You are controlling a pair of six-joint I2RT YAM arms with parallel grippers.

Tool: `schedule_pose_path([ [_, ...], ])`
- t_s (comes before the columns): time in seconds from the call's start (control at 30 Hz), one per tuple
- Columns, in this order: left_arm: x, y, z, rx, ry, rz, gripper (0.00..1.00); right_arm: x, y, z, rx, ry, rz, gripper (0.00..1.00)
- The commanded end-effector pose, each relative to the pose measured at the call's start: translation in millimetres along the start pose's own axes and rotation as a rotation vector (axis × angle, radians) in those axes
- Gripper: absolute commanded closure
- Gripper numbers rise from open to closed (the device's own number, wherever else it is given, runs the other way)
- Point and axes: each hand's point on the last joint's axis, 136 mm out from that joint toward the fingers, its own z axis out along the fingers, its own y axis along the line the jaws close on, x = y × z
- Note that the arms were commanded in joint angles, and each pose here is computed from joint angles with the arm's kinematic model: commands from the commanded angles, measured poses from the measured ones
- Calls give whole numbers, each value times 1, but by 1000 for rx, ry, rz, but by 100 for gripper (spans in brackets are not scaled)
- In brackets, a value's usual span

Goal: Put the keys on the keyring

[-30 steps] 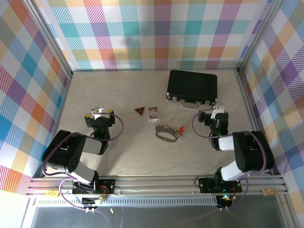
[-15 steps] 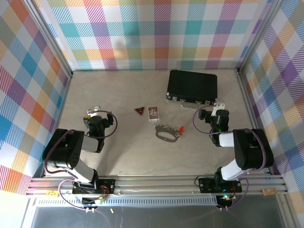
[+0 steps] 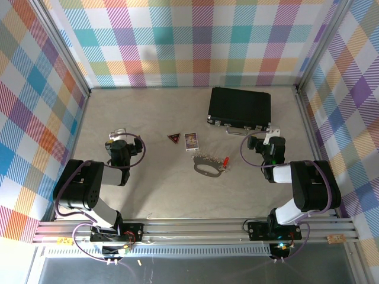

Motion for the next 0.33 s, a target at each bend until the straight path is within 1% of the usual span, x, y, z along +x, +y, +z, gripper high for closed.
schedule_pose_path([
  [0.0,-1,-1,3,3,4,-5,0,-9,-1,1,-3,-25,16,1],
  [0.3,0,-1,2,3,4,-3,0,-9,-1,1,-2,-26,17,1],
])
